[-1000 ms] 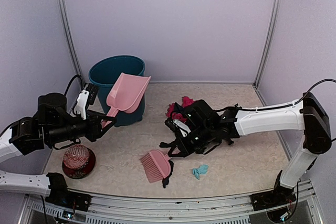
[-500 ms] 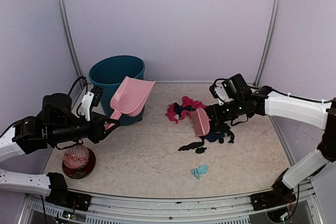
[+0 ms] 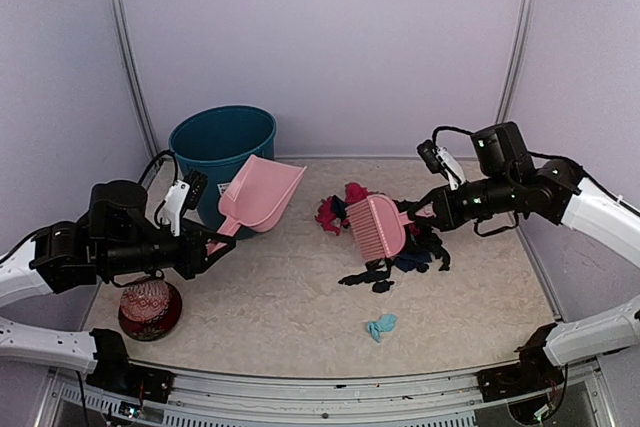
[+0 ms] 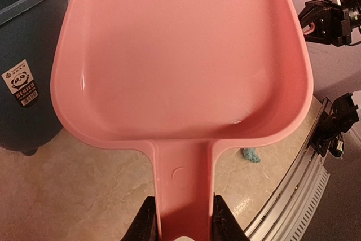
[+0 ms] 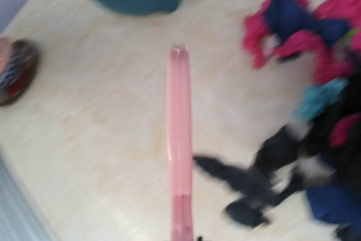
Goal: Sweep away the paper scraps from the table
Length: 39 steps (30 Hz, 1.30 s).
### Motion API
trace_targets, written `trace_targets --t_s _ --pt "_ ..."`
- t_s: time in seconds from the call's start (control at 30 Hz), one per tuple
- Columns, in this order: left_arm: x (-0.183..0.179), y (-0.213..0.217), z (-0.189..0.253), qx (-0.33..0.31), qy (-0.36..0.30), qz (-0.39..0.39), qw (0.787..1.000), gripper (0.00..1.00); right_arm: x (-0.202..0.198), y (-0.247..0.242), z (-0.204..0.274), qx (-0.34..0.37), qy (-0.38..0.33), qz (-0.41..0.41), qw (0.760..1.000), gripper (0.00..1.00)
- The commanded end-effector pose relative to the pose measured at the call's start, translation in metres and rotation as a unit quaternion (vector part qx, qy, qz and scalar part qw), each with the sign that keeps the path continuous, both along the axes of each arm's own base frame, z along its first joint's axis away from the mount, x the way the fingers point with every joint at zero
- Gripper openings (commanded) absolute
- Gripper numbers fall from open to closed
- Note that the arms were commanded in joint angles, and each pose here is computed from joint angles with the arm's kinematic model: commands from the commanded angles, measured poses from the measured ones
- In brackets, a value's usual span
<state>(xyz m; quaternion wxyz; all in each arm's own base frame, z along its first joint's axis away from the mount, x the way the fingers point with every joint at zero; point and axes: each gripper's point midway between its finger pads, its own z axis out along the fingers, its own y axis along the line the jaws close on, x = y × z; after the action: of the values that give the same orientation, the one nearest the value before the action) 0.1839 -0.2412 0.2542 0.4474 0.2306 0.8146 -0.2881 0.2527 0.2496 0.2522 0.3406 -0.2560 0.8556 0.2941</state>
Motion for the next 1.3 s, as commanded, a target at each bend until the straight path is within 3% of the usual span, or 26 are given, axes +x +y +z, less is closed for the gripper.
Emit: trace_targets --t_s 0.0,0.27,0.47,0.7,1.0,1.27 --pt "-0.006 -0.010 0.003 -0.012 -0.002 -0.019 1.000 0.00 -0.058 -0.005 -0.022 0.015 0.095 0.063 0.993 0.00" --pt "-0.018 -0.024 -0.007 0.005 0.006 -0.045 0.999 0.00 -0.109 -0.039 -0.072 -0.027 0.218 0.027 0.975 0.00" --pt "-0.032 -0.043 -0.025 0.013 0.034 -0.058 0.998 0.00 -0.103 -0.036 -0.105 -0.013 0.241 -0.008 0.970 0.00" --pt "-0.048 -0.052 -0.059 0.053 0.071 -0.050 0.995 0.00 -0.056 -0.029 -0.112 0.007 0.174 -0.075 0.982 0.00" --pt "-0.056 -0.054 -0.106 0.088 0.116 -0.030 0.989 0.00 0.015 -0.031 -0.073 0.021 0.048 -0.161 0.986 0.00" --pt "-0.057 -0.054 -0.135 0.126 0.133 -0.026 0.983 0.00 0.057 -0.033 -0.048 0.040 -0.009 -0.189 0.981 0.00"
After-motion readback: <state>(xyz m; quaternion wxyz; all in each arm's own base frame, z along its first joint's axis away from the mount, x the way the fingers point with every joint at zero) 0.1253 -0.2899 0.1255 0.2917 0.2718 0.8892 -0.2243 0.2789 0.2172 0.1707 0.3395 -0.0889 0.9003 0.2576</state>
